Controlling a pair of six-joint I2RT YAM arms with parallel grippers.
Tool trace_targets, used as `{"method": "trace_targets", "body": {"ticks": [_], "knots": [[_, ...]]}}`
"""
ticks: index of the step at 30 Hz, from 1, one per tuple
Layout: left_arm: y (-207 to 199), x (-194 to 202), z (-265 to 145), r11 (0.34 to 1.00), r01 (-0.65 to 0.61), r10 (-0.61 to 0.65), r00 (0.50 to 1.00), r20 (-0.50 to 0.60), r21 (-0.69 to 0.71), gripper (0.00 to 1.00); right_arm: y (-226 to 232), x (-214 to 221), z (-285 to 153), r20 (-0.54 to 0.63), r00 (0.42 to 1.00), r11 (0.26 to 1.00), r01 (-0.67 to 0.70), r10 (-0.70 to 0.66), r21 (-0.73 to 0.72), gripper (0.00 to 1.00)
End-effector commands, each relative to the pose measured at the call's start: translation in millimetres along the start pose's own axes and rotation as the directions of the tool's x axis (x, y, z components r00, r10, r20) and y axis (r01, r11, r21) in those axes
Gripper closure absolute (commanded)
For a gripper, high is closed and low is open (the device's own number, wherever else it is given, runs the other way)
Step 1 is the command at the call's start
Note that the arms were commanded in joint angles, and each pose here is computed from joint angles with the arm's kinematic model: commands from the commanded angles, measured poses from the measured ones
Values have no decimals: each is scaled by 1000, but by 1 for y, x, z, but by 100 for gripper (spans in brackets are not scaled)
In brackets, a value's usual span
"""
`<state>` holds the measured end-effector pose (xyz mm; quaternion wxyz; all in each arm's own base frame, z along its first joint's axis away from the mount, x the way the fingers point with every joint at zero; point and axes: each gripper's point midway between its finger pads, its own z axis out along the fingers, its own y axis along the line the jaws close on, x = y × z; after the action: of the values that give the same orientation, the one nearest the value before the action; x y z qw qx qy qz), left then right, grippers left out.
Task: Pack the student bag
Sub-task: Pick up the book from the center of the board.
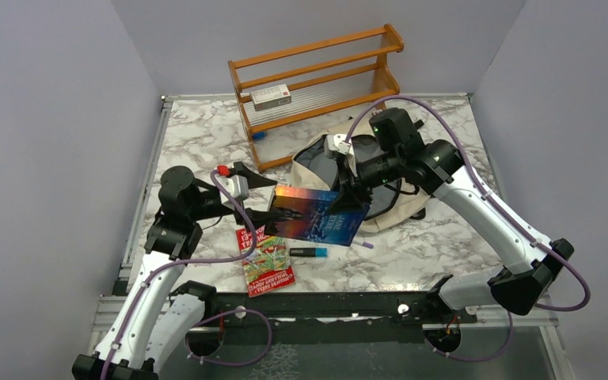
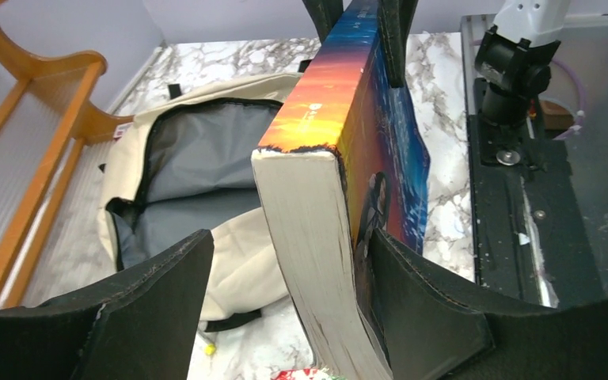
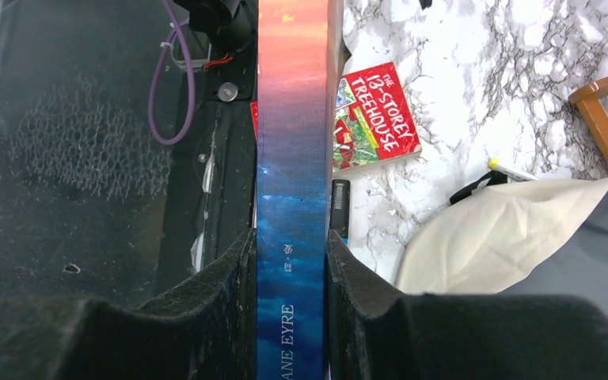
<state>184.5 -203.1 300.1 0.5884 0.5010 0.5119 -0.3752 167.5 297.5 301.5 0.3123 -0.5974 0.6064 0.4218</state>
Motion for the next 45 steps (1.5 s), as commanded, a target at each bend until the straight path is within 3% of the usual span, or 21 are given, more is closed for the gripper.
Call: {"method": "trace_targets", "body": {"ticks": [1,5,16,19,21,22,25,28,31,36,40,45], "knots": [[-16,-8,1,996,32,-34,999,18,87,28,29,-57,-23,176,967,979,197,-187,-42,99],[-29,-8,3,986,64,-68,997,23,152,31,23,-63,-23,175,963,977,211,-204,-20,99],[-41,-4,12,960,127,-134,991,9,250,63,14,-57,-15,143,973,982,188,-182,-33,99],[-41,-2,13,960,125,-130,991,6,249,77,12,-53,-14,135,974,982,185,-180,-27,98],[-37,-2,14,966,120,-124,992,4,231,98,9,-51,-13,130,977,985,175,-172,-14,95],[-35,-1,14,969,124,-127,992,1,212,100,6,-51,-12,130,977,986,168,-167,1,92],[-15,2,17,974,212,-211,977,-20,82,100,-10,-52,-14,134,978,983,145,-159,108,72],[22,16,19,911,381,-392,919,-42,-154,100,-26,-59,-23,164,971,960,132,-175,246,54],[35,27,24,874,442,-463,884,-68,-201,100,-46,-63,-36,194,967,914,75,-164,399,37],[52,29,23,847,446,-470,883,-14,-290,100,-81,-50,-56,192,978,798,-52,-81,600,25],[67,21,15,832,405,-428,903,25,-379,100,-103,-27,-65,223,975,688,-163,1,708,24],[87,6,0,797,345,-344,934,97,-496,100,-142,34,-60,189,956,499,-278,223,821,24]]}}
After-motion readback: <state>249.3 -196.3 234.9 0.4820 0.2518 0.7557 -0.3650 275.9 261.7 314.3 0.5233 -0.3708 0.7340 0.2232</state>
